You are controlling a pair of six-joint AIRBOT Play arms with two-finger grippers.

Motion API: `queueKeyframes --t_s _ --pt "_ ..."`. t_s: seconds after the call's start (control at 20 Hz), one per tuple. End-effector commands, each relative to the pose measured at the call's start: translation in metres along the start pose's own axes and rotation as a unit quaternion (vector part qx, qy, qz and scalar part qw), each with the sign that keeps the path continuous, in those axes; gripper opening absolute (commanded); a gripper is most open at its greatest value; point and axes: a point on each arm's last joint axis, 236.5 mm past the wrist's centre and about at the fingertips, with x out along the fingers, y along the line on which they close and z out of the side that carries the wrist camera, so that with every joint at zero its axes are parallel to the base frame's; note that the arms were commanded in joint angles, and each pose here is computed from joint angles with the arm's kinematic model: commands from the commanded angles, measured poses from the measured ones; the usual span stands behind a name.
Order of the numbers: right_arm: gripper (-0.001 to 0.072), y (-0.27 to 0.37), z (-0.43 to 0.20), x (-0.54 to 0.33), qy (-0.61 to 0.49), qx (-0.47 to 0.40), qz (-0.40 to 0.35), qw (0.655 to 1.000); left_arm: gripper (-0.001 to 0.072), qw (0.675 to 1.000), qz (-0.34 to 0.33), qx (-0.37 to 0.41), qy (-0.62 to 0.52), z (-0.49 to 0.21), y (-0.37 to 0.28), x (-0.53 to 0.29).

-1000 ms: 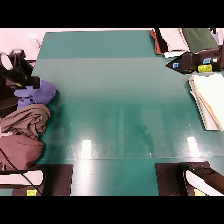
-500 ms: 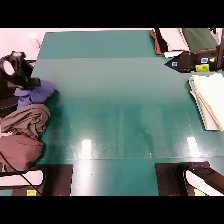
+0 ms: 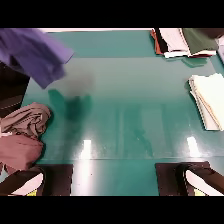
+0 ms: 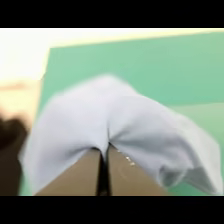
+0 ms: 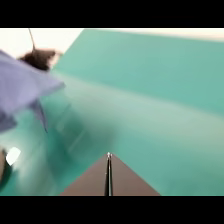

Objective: Fold the shirts.

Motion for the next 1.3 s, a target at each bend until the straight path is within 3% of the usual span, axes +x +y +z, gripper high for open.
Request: queueKeyframes --t_s 0.0,0.25,0.3,0.35,0.4,0.55,0.7,0.8,1.0,1.25 --pt "0.0023 0.006 0.040 -0.033 -0.056 -0.029 -0.019 0.998 0.0020 0.990 -0.132 0.034 -0.029 0.020 -0.097 -0.040" --pt "0.0023 -0.002 0.054 -0.059 -0.072 -0.041 -0.049 0.995 0.0023 0.928 -0.337 0.139 0.073 -0.068 -0.295 -0.021" --pt "0.0023 -0.003 0.051 -0.061 -0.066 -0.042 -0.052 0.996 0.0105 0.909 -0.372 0.161 0.094 -0.094 -0.333 -0.020" --pt "0.0022 -0.004 0.048 -0.061 -0.059 -0.041 -0.053 0.996 0.0429 0.895 -0.396 0.170 0.111 -0.116 -0.362 -0.017" --pt "0.0023 -0.004 0.044 -0.060 -0.050 -0.041 -0.052 0.997 0.0609 0.888 -0.408 0.170 0.127 -0.134 -0.382 -0.010" --pt "0.0023 -0.003 0.036 -0.059 -0.034 -0.040 -0.049 0.997 0.0609 0.908 -0.361 0.140 0.163 -0.152 -0.364 0.037" --pt "0.0023 -0.003 0.036 -0.059 -0.032 -0.039 -0.049 0.997 0.0609 0.945 -0.255 0.031 0.201 -0.144 -0.266 0.106" --pt "0.0023 -0.003 0.034 -0.059 -0.029 -0.039 -0.049 0.998 0.0609 0.950 -0.194 -0.050 0.240 -0.160 -0.199 0.139" --pt "0.0023 -0.004 0.034 -0.058 -0.028 -0.039 -0.048 0.998 0.0609 0.907 -0.160 -0.145 0.361 -0.260 -0.137 0.162" --pt "0.0023 -0.004 0.032 -0.058 -0.025 -0.038 -0.049 0.998 0.0609 0.848 -0.176 -0.182 0.465 -0.383 -0.159 0.155"
